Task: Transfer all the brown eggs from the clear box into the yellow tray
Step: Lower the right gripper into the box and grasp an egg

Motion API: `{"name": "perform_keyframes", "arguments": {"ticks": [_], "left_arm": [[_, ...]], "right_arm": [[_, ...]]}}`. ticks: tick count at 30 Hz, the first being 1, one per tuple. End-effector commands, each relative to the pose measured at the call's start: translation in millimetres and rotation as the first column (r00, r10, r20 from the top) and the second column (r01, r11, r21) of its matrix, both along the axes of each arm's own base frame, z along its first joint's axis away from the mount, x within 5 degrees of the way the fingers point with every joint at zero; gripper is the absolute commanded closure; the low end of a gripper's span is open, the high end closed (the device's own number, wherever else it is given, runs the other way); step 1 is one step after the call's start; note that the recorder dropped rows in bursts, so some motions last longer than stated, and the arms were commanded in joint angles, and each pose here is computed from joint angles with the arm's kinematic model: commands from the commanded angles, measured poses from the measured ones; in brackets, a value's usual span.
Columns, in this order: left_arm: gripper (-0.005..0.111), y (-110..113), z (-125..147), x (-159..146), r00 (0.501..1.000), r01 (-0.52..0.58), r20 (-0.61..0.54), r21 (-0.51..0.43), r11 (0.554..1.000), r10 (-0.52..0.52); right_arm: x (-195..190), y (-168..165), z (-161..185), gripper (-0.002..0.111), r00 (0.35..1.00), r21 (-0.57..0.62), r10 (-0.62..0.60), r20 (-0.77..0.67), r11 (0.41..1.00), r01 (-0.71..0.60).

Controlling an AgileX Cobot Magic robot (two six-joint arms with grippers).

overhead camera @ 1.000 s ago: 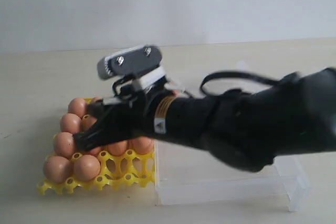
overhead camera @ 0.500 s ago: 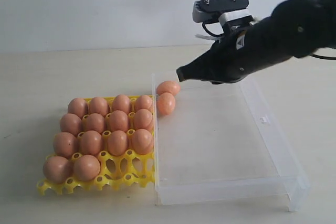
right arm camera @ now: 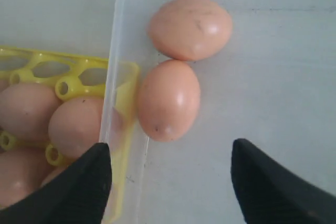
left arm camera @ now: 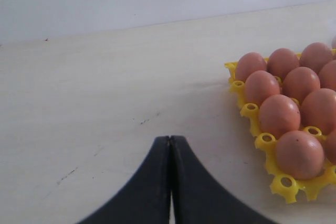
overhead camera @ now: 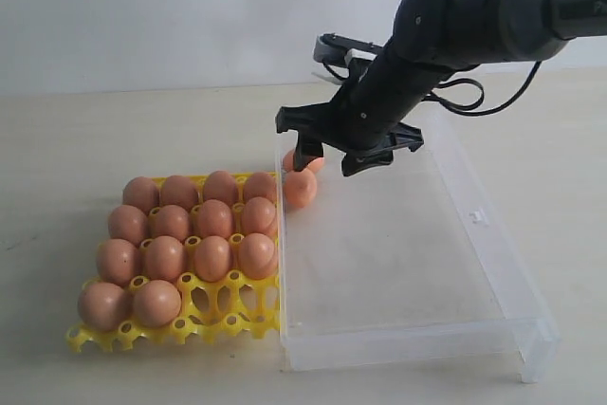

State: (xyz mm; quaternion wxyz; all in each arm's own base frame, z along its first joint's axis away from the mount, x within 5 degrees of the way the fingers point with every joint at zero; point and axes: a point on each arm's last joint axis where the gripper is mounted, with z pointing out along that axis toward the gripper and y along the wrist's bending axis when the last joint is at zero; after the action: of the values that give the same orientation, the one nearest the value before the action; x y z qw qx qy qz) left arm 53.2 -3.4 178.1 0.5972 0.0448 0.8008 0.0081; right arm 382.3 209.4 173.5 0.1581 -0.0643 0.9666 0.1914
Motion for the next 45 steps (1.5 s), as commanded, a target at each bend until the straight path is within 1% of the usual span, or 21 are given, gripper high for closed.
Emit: {"name": "perform_keyframes", "arguments": {"ticks": [1,9,17,24,26,29,35,41,44,45], "left_arm": [[0.107,-0.1,2.7,-0.2,1.000,0.000,0.018,-0.008,1.000,0.000],[0.107,-0.1,2.7,-0.2,1.000,0.000,0.018,-0.007,1.000,0.000],[0.107,-0.1,2.7,-0.2,1.000,0.000,0.018,-0.009,1.000,0.000],[0.107,-0.1,2.7,-0.2,1.000,0.000,0.018,-0.007,1.000,0.000],[0.107,-0.1,2.7,-0.2,1.000,0.000,0.018,-0.007,1.000,0.000],[0.107,-0.1,2.7,-0.2,1.000,0.000,0.018,-0.009,1.000,0.000],[0.107,-0.1,2.7,-0.2,1.000,0.000,0.018,-0.009,1.000,0.000],[0.107,-0.1,2.7,-0.2,1.000,0.000,0.018,-0.007,1.000,0.000],[0.107,-0.1,2.7,-0.2,1.000,0.000,0.018,-0.008,1.000,0.000],[0.107,-0.1,2.7,-0.2,1.000,0.000,0.018,-0.008,1.000,0.000]], "right_arm": [[9.9,7.3,-10.8,0.043,1.000,0.034,-0.013,-0.010,0.999,0.014],[24.2,13.5,-26.3,0.043,1.000,0.038,-0.029,0.000,0.999,0.029],[29.5,14.7,-28.9,0.046,0.999,0.045,-0.042,0.032,0.998,0.041],[30.8,14.0,-28.8,0.046,0.998,0.045,-0.047,0.041,0.998,0.045],[32.0,11.3,-28.9,0.046,0.997,0.049,-0.064,0.033,0.997,0.062],[34.3,6.1,-29.5,0.046,0.993,0.049,-0.121,0.013,0.992,0.120],[35.2,5.4,-30.9,0.046,0.992,0.050,-0.125,0.014,0.991,0.124],[33.1,9.6,-52.4,0.046,0.993,0.031,-0.114,-0.032,0.993,0.115],[32.7,15.9,-60.1,0.046,0.993,0.049,-0.113,-0.030,0.992,0.115],[31.7,19.7,-62.6,0.047,0.995,0.055,-0.093,-0.023,0.994,0.094]]}}
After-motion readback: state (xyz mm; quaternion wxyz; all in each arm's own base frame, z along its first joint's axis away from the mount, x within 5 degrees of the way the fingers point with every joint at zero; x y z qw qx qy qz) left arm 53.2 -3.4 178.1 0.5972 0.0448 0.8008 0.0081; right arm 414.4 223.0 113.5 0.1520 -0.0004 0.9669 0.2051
